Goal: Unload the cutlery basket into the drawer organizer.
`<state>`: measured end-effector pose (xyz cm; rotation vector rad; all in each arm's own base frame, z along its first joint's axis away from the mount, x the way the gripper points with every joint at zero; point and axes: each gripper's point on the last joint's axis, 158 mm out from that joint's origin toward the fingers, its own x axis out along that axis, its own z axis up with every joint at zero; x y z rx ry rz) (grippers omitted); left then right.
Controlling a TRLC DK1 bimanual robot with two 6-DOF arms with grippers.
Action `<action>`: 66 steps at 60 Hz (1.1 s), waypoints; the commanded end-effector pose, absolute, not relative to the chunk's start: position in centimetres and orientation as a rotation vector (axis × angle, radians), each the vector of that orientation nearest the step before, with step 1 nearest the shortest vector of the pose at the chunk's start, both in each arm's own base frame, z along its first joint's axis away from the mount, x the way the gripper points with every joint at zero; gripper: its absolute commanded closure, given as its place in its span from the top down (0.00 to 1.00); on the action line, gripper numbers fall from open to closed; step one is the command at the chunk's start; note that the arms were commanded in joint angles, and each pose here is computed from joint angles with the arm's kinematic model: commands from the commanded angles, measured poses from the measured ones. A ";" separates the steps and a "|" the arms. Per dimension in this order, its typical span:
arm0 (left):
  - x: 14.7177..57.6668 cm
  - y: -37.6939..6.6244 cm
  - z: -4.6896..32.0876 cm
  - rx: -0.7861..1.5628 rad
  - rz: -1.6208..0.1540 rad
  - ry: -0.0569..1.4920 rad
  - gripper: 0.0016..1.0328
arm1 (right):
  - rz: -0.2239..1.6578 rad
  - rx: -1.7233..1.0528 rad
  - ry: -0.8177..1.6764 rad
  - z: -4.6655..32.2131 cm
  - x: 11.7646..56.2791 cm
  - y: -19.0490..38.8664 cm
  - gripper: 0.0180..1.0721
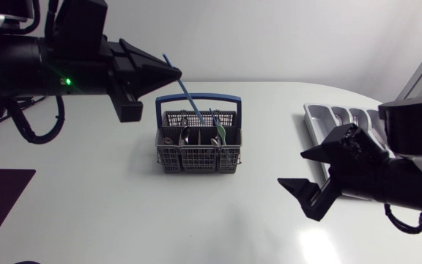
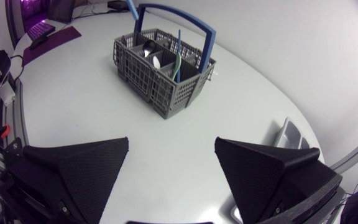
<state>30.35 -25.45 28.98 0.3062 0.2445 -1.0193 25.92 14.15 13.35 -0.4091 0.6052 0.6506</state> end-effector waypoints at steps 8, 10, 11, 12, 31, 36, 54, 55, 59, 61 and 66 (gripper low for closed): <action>28.0 -28.7 27.8 0.200 -1.131 0.366 0.03 | 0.717 -0.338 0.532 18.0 25.7 16.3 0.95; 27.8 -29.2 27.3 0.186 -1.148 0.393 0.03 | 0.729 -0.332 0.531 18.3 25.7 16.8 0.95; 27.7 -29.3 27.2 0.183 -1.153 0.398 0.03 | 0.734 -0.332 0.531 18.4 25.6 17.0 0.95; 27.5 -29.6 26.9 0.178 -1.162 0.414 0.03 | 0.742 -0.330 0.532 18.4 25.6 17.2 0.94; 26.5 -33.2 24.0 0.040 -1.282 0.632 0.03 | 0.904 -0.335 0.544 17.9 24.2 22.8 0.83; 26.2 -33.8 23.9 0.024 -1.297 0.655 0.03 | 0.925 -0.342 0.562 17.0 24.3 23.6 0.81; 26.2 -34.3 24.2 0.012 -1.304 0.672 0.03 | 0.919 -0.339 0.570 15.5 25.5 24.2 0.41; 26.2 -34.3 24.2 0.012 -1.304 0.672 0.03 | 0.922 -0.338 0.570 15.5 25.4 24.2 0.38; 26.4 -34.1 24.1 0.010 -1.300 0.674 0.03 | 0.933 -0.330 0.571 15.5 25.3 24.3 0.26; 26.4 -34.1 24.0 0.010 -1.298 0.677 0.03 | 0.936 -0.325 0.574 15.5 25.2 24.4 0.24; 26.5 -33.9 23.8 0.010 -1.294 0.680 0.03 | 0.934 -0.314 0.586 15.4 25.2 24.4 0.13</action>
